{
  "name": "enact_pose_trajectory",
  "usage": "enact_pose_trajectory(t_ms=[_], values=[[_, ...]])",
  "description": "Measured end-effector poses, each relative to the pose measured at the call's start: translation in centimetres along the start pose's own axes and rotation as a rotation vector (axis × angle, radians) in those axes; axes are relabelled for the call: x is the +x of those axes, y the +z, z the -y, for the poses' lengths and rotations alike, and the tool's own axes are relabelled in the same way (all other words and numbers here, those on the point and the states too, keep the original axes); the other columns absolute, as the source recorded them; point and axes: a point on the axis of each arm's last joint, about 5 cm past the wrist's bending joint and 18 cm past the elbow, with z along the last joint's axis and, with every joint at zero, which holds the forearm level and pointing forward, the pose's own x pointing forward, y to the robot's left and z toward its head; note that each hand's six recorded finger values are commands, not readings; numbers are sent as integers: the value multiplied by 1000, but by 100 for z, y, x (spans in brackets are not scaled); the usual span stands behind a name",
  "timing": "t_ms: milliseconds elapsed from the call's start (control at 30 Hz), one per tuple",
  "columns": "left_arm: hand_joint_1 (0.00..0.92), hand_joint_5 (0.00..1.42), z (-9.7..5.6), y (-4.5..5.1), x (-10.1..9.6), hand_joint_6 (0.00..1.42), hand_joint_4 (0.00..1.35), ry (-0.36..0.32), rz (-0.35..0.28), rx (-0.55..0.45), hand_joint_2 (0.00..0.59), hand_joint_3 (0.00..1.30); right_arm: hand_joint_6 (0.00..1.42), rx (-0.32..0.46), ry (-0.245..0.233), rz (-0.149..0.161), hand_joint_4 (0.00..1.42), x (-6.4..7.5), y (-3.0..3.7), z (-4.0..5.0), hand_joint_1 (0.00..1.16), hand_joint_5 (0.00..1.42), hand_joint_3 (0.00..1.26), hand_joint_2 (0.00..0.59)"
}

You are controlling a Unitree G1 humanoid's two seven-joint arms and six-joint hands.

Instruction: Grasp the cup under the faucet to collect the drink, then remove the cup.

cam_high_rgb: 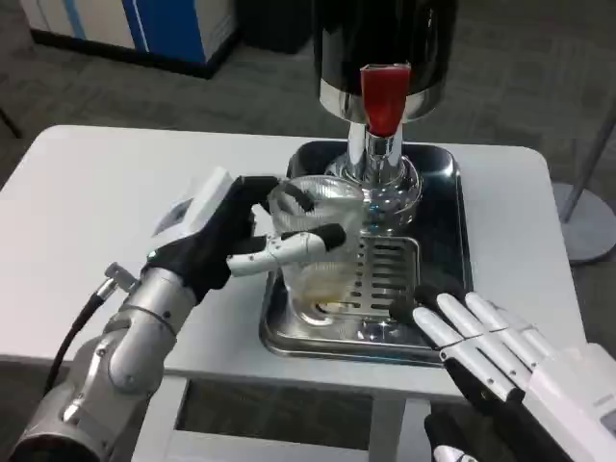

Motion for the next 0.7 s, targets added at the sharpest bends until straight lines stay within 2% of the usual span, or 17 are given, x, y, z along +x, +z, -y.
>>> enact_pose_trajectory(t_ms=[133,267,367,467,700], values=[[368,1364,95,28,-55,1424,1206,-29,66,8,195,1020,62,14,1,-11,0,8,-2,-21,0,0,54,540],[379,1363,124,38,-59,1424,1193,-20,79,36,204,1012,62,12,1,-25,0,0,-10,-16,0,0,54,540],[389,1363,151,41,-57,1424,1192,-6,72,49,214,1011,70,13,4,-51,0,-50,-25,-1,0,0,54,540],[397,1349,192,68,-49,1424,1192,2,87,107,219,1010,74,14,9,-76,0,-101,-36,10,0,0,54,540],[415,1349,284,124,-25,1424,1179,10,129,216,231,991,77,22,-7,-79,0,-138,-47,45,0,0,54,540]])
